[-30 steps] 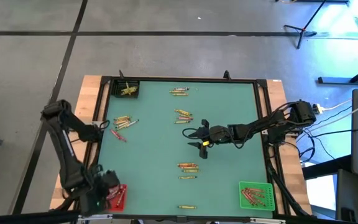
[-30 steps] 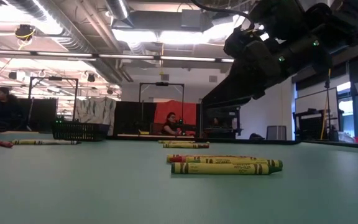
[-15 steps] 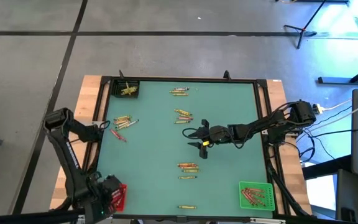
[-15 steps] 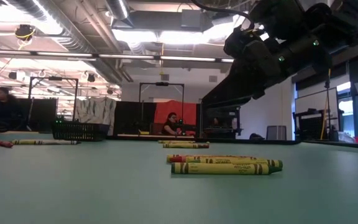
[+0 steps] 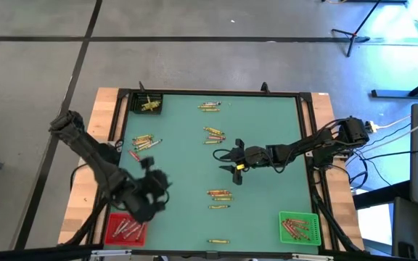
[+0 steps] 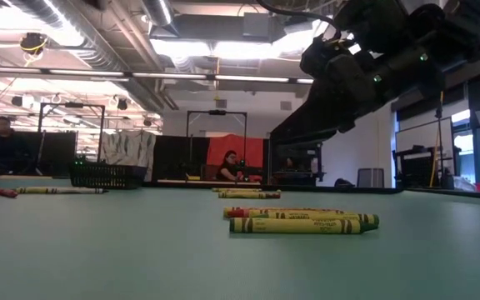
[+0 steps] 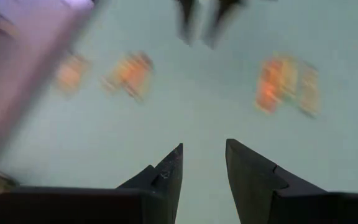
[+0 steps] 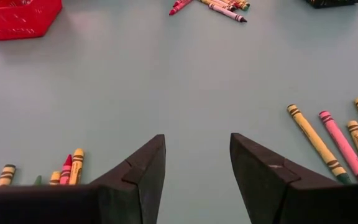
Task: Sort crayons
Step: Put the yellow crayon into the black bin
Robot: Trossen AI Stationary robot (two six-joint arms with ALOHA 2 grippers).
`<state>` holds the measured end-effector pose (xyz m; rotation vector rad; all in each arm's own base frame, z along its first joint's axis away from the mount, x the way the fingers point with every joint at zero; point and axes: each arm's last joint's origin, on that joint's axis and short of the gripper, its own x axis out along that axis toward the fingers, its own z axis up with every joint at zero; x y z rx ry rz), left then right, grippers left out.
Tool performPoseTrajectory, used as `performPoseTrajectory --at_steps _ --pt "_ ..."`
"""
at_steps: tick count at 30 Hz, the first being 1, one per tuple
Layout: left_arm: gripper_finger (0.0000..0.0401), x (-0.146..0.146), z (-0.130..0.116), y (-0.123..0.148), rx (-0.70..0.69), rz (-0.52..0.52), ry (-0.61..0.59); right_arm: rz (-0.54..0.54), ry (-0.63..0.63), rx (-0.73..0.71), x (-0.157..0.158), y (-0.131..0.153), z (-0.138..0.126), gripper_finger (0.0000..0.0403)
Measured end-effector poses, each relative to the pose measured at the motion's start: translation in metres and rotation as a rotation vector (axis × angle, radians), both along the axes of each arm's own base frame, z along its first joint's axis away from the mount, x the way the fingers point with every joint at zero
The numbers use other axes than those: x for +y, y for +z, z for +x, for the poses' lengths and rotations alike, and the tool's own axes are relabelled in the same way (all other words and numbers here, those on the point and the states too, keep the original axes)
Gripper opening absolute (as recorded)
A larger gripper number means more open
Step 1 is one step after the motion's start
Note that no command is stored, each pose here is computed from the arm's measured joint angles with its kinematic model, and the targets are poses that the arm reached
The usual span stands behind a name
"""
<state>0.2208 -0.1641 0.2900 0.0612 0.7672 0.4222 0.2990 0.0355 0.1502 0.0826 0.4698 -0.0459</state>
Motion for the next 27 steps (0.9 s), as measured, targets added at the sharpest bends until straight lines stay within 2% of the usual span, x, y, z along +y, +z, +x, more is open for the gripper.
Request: performPoseTrajectory --at_steps 3,6,10,15,19,23,27 --pt "0.0105 0.021 0.014 0.002 -0.020 0.133 0.060 0.003 0.010 0.014 0.000 0.002 -0.002 0.0176" --pt "0.0106 0.051 0.031 0.002 0.058 0.170 0.100 -0.001 0.010 0.060 0.000 0.001 -0.006 0.0176" --pt "0.0106 0.093 0.051 0.001 0.159 0.146 0.100 0.002 0.004 0.090 -0.001 0.001 -0.009 0.0176" --pt "0.0107 0.148 0.071 0.002 0.230 0.065 -0.004 0.000 -0.041 0.067 -0.003 -0.007 -0.017 0.0176" --pt "0.0107 0.192 0.081 0.003 0.203 0.010 -0.066 0.004 -0.088 0.081 -0.006 -0.015 -0.029 0.0176" --pt "0.0107 0.231 0.089 -0.001 0.168 0.019 -0.075 0.020 -0.118 0.039 -0.008 -0.014 -0.036 0.0176" --pt "0.0107 0.270 0.097 -0.016 0.163 0.006 -0.085 0.021 -0.118 0.059 -0.008 -0.018 -0.040 0.0176"
